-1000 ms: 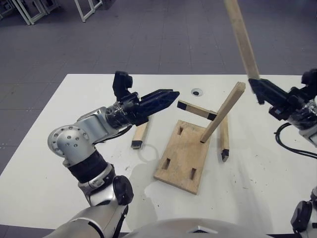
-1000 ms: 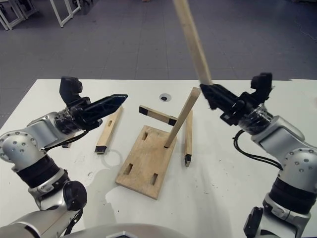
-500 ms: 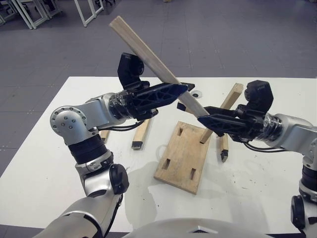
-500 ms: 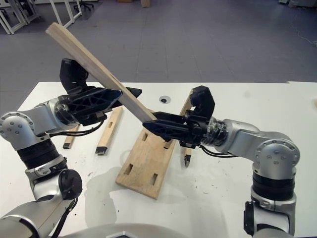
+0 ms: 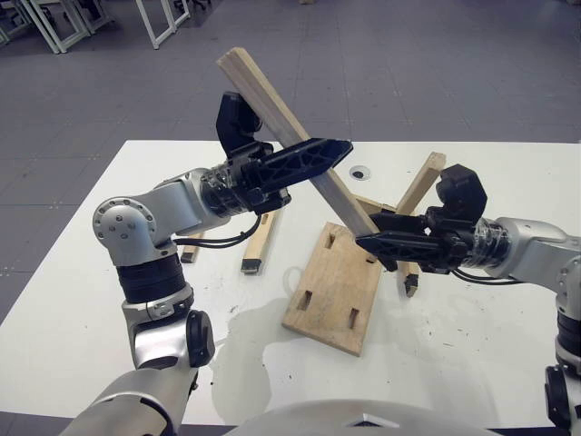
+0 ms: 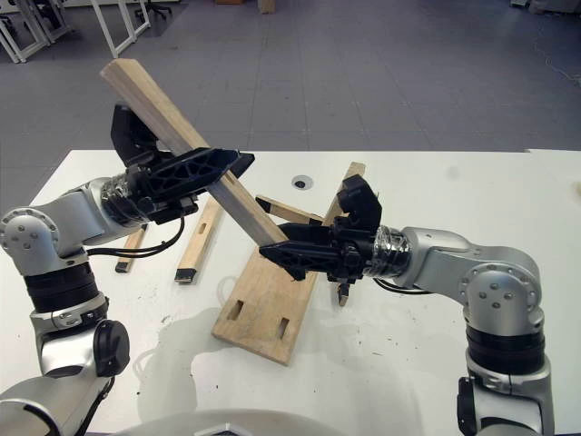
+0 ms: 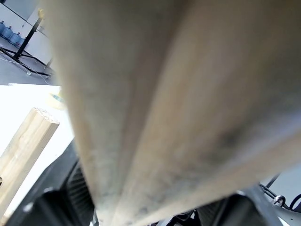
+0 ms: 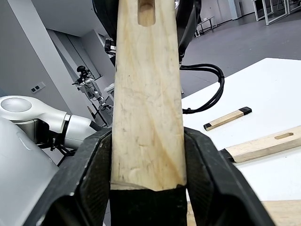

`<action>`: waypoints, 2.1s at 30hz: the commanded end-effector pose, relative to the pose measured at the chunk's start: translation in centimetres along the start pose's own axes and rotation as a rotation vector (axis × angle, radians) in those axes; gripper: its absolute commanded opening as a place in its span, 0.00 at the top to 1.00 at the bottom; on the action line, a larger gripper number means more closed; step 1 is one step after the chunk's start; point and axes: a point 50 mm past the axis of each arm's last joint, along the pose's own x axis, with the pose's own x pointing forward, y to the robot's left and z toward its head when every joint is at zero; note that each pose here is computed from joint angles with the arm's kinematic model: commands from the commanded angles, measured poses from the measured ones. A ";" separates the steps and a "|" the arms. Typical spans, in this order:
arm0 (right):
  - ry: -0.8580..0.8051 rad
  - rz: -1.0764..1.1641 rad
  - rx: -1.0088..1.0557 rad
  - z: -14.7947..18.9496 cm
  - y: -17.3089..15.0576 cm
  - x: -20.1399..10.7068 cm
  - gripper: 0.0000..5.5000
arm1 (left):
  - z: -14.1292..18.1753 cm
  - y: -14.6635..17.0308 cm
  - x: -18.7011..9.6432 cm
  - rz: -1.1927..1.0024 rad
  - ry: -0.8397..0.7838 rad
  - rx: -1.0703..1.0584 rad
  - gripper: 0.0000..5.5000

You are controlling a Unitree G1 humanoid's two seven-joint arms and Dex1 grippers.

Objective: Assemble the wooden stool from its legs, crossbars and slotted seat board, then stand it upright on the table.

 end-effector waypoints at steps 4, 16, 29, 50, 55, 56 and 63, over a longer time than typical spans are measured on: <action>-0.098 -0.091 -0.010 2.1 -0.5 -1.3 0.46 | -0.2 -0.2 -1.1 0.011 -0.011 0.002 0.59; 0.421 -0.889 0.111 -10.7 -1.1 -4.1 0.36 | 2.6 -0.7 -5.0 0.232 -0.216 0.201 0.63; 0.580 -0.899 0.069 -14.7 0.0 -0.8 0.36 | 2.5 -0.9 -4.3 0.315 -0.303 0.275 0.63; 0.889 -0.863 -0.130 -10.9 -3.9 -8.8 0.36 | -1.7 0.4 -5.2 0.441 0.011 0.508 0.63; 0.866 -0.866 -0.125 -11.3 -3.8 -8.5 0.36 | -5.4 0.0 -4.3 0.477 -0.019 0.541 0.63; 0.865 -0.868 -0.125 -11.3 -3.9 -8.5 0.36 | -6.0 0.2 -4.3 0.495 -0.024 0.544 0.63; 0.858 -0.874 -0.145 -10.7 -4.3 -8.6 0.36 | -9.4 2.7 -5.0 0.626 -0.078 0.600 0.63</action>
